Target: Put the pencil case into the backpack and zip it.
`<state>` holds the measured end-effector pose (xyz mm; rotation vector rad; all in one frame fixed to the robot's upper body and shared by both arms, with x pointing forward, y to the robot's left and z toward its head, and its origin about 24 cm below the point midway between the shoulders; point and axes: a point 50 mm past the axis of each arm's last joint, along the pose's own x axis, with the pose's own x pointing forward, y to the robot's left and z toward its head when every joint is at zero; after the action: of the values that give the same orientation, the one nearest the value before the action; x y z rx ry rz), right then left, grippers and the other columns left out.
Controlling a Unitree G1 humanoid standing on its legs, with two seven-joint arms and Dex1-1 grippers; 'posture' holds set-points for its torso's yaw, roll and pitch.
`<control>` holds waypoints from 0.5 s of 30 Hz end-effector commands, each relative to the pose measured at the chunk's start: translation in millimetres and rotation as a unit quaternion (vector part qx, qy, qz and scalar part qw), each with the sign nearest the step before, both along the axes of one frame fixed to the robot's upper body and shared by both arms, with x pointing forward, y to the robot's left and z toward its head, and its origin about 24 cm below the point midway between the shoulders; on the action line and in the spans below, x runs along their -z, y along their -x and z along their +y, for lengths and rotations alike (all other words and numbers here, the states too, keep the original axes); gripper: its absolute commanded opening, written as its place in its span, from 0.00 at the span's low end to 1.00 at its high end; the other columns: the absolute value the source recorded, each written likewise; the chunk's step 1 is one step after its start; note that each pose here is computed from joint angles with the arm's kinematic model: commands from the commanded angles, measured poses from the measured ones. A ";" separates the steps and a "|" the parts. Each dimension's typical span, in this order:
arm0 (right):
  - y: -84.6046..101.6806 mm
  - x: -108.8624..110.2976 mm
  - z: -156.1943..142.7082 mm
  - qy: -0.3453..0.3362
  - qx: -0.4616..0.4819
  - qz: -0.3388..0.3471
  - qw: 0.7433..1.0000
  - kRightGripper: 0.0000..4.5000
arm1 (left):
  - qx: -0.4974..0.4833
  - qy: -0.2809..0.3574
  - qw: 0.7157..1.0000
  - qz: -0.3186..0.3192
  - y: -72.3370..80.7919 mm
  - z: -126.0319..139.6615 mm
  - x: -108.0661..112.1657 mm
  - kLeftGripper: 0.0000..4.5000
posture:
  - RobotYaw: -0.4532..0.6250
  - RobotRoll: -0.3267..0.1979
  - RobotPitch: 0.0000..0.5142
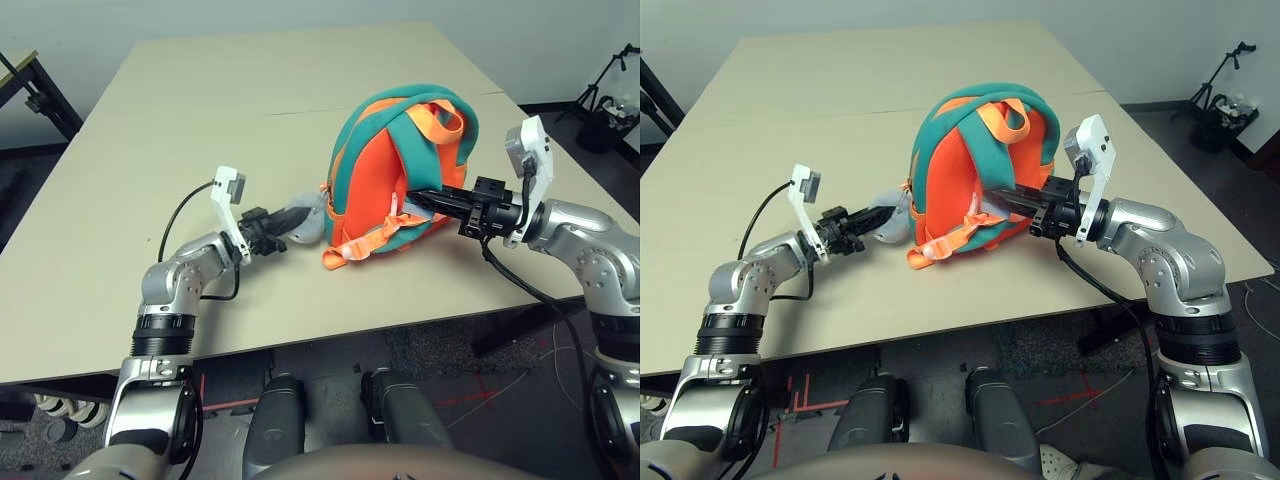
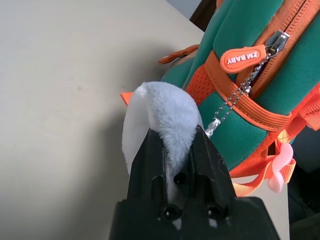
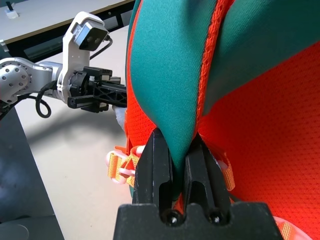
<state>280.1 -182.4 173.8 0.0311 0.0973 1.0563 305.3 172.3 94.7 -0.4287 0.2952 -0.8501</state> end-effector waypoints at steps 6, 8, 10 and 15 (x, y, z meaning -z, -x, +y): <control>-0.1 3.2 1.6 0.010 -0.016 0.013 1.000 0.00 | 0.017 -0.013 1.000 -0.016 5.4 10.2 -9.4 0.06 | 0.32 0.62 0.18; 1.5 3.7 1.1 0.018 -0.023 0.018 0.999 0.00 | 0.031 0.001 0.999 -0.031 8.8 13.4 -19.2 0.22 | 0.32 0.62 0.18; 3.6 4.0 -0.1 0.028 -0.029 0.021 0.999 0.00 | 0.034 0.008 0.998 -0.044 11.6 18.5 -29.4 0.36 | 0.32 0.62 0.18; 8.0 -1.4 -5.3 0.046 -0.047 0.026 0.997 0.38 | 0.036 0.005 0.997 -0.069 18.9 35.1 -53.2 0.82 | 0.32 0.62 0.17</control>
<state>275.1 -188.2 174.6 -0.0185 0.1701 1.1164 291.6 203.7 141.0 -0.3664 0.1897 -0.9233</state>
